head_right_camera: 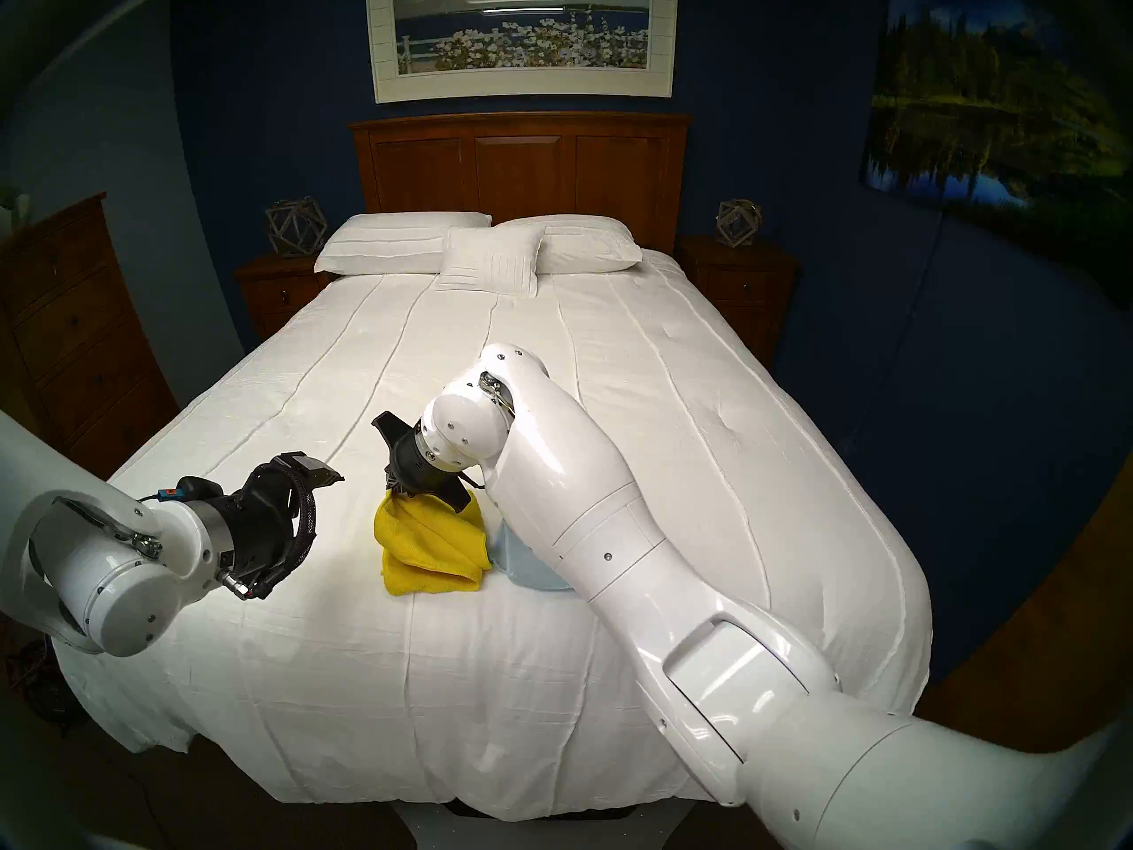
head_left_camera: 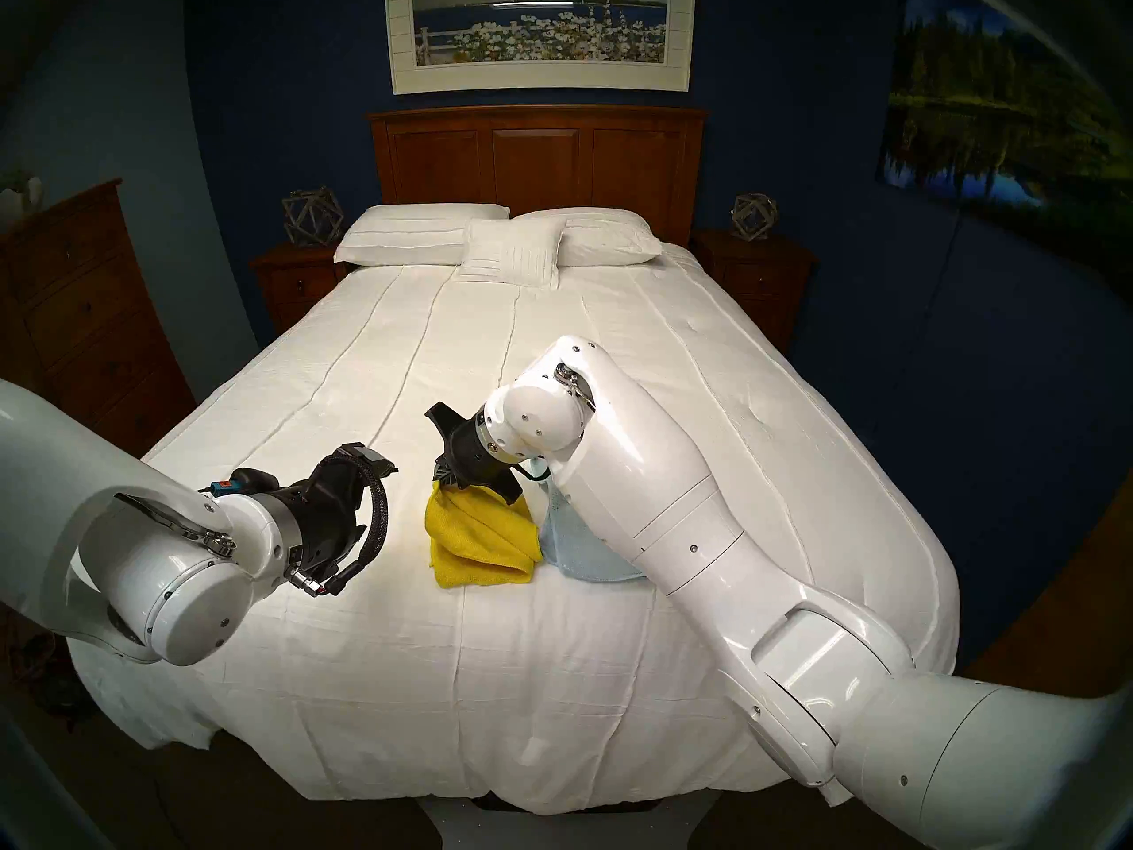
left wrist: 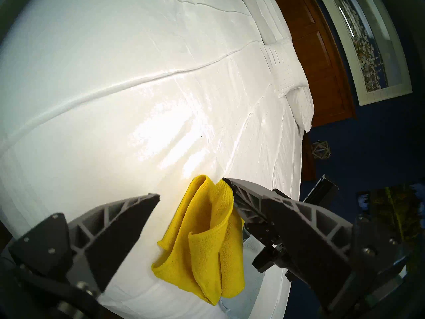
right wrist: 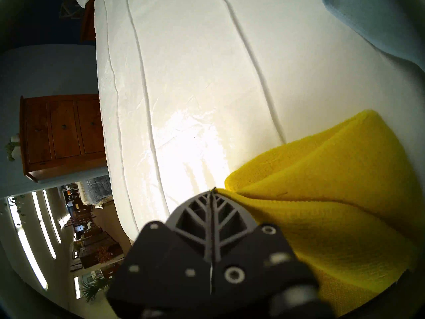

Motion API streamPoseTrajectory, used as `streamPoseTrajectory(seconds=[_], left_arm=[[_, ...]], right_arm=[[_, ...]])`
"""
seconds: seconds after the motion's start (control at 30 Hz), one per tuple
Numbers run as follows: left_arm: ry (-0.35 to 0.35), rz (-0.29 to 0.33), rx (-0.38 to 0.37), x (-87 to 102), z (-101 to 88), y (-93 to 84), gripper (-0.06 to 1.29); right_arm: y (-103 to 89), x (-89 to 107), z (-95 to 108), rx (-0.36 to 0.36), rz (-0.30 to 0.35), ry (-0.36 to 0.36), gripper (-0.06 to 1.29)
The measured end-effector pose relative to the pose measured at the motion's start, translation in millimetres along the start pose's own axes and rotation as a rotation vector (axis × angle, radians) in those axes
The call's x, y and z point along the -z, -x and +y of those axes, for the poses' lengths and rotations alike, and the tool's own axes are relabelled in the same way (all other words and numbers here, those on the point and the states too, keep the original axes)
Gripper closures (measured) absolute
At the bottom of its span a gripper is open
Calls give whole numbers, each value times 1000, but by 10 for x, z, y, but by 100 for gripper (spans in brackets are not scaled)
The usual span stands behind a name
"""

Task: Fold the hand towels twice and stack them up

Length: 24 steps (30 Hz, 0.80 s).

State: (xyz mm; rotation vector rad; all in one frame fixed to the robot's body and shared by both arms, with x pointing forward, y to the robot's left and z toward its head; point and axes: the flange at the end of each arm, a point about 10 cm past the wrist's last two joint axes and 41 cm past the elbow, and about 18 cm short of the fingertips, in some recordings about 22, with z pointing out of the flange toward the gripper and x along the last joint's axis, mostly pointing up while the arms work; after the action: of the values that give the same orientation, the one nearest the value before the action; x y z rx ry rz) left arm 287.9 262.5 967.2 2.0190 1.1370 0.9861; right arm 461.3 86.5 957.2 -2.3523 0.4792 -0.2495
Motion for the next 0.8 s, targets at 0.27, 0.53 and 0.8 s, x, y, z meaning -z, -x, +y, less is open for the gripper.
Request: streamPoseTrajectory(seconds=[0.27,0.53,0.8], left_arm=[[11,-10,0,10,18,14,0],[20,-13,-3,17,37,22,0],[25,-9,-8,19,45,21,0]], right_arm=[[145,35,-17,26,-32,6,124],[244,18,151,27,-54,50,122],[228,-50,261,3,-64,45,115]])
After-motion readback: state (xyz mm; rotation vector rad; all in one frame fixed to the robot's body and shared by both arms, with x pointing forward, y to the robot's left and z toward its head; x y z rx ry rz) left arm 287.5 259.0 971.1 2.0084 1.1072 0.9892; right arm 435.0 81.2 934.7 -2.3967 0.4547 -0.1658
